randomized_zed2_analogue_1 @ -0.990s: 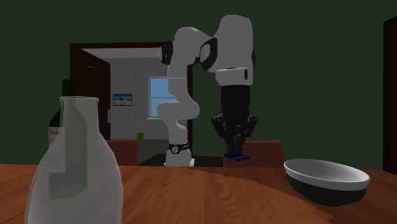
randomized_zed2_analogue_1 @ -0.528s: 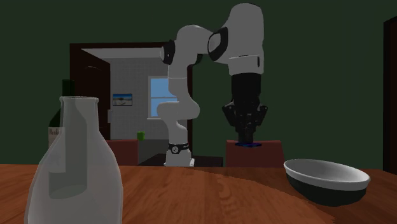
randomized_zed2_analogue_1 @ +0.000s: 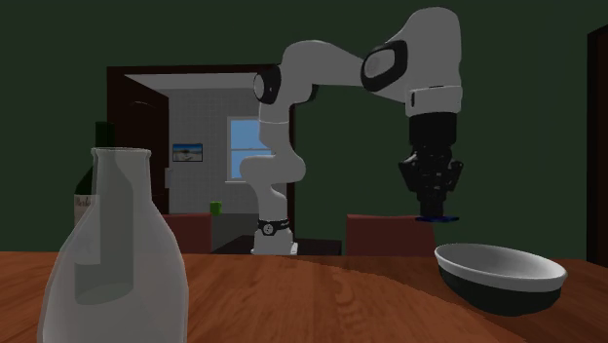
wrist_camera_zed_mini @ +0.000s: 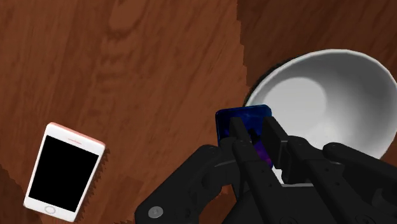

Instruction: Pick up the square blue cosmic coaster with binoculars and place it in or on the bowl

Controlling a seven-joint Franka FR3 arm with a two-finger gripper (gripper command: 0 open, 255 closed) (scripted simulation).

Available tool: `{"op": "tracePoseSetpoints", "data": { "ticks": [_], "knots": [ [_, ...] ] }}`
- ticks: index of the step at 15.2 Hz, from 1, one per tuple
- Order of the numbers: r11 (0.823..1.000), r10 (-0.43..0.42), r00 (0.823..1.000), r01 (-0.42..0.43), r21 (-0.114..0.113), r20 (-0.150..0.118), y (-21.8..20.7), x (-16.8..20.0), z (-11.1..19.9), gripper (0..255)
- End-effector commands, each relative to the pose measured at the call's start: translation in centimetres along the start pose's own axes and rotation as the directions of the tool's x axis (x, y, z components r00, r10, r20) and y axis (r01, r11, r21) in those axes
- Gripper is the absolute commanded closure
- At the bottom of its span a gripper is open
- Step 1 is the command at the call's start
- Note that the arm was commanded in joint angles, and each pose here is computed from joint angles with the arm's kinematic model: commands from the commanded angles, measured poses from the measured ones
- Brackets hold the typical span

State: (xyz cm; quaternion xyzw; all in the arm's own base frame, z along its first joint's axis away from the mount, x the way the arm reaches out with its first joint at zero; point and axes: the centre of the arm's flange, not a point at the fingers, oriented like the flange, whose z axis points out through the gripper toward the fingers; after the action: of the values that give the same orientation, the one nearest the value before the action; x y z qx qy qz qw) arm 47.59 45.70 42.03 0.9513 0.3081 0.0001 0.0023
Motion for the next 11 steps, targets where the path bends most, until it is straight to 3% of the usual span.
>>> {"op": "tracePoseSetpoints", "data": {
  "ticks": [1,7,11],
  "knots": [
    [1.000,0.002,1.000,-0.002,0.000,0.001,-2.7,0.7,-0.3,255],
    [1.000,0.002,1.000,-0.002,0.000,0.001,-9.9,2.8,-0.7,255],
    [1.000,0.002,1.000,-0.002,0.000,0.001,-10.0,2.8,1.4,255]
  ]
}}
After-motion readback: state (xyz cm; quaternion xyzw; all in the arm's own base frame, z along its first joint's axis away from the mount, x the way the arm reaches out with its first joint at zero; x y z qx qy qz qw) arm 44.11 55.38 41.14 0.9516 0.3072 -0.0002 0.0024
